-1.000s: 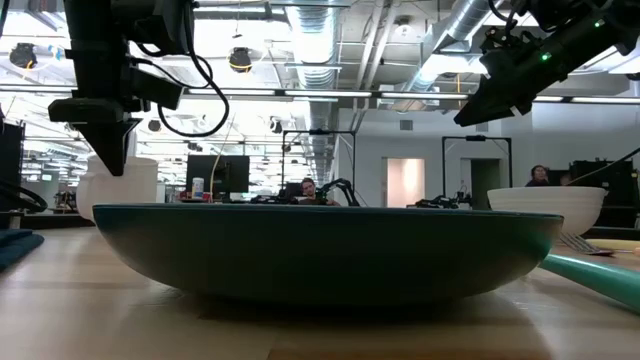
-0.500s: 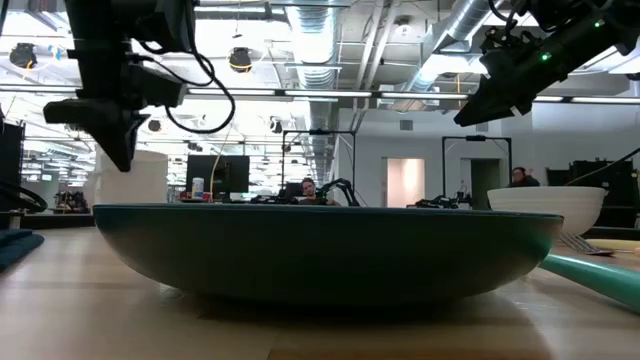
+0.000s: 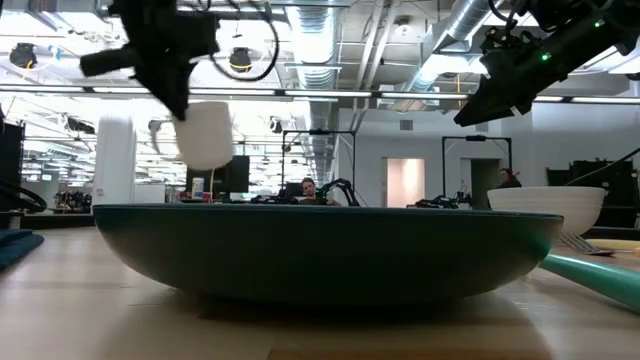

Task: Set up tray
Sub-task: Put the white mug on the gray serving tray

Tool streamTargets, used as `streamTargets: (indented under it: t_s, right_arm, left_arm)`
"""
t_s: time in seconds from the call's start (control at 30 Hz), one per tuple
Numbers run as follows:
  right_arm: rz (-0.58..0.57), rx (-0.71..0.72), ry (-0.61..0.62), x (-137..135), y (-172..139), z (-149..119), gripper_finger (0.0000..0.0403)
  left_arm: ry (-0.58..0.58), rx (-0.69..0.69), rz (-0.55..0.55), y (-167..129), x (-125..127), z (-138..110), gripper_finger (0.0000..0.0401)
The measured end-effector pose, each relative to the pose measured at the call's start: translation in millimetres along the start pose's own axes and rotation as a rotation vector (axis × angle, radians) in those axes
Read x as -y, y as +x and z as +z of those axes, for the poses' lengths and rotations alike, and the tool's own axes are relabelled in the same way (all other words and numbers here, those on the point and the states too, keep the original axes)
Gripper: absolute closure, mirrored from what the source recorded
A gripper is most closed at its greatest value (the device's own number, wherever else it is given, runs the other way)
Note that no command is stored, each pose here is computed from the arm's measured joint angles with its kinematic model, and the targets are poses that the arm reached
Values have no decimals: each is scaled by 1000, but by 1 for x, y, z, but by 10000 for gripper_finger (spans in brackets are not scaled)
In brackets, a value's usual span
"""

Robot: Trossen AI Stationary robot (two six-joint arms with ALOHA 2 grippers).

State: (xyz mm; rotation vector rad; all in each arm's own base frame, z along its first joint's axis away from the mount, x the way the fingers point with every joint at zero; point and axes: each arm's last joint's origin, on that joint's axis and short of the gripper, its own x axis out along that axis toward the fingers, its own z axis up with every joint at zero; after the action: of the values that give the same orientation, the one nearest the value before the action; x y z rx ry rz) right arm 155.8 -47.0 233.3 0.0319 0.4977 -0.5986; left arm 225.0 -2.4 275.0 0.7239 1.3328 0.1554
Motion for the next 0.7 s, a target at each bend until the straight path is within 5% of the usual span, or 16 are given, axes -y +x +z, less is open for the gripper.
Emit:
streamTargets:
  t_s: [0.4, 0.7]
  right_arm:
    - [-5, -72, -27, 1, 0, -7, 270]
    - [-6, -89, -33, 1, 0, -9, 270]
  left_arm:
    - [314, 184, -22, 25, -64, -12, 397]
    - [238, 210, -78, 51, -108, -61, 397]
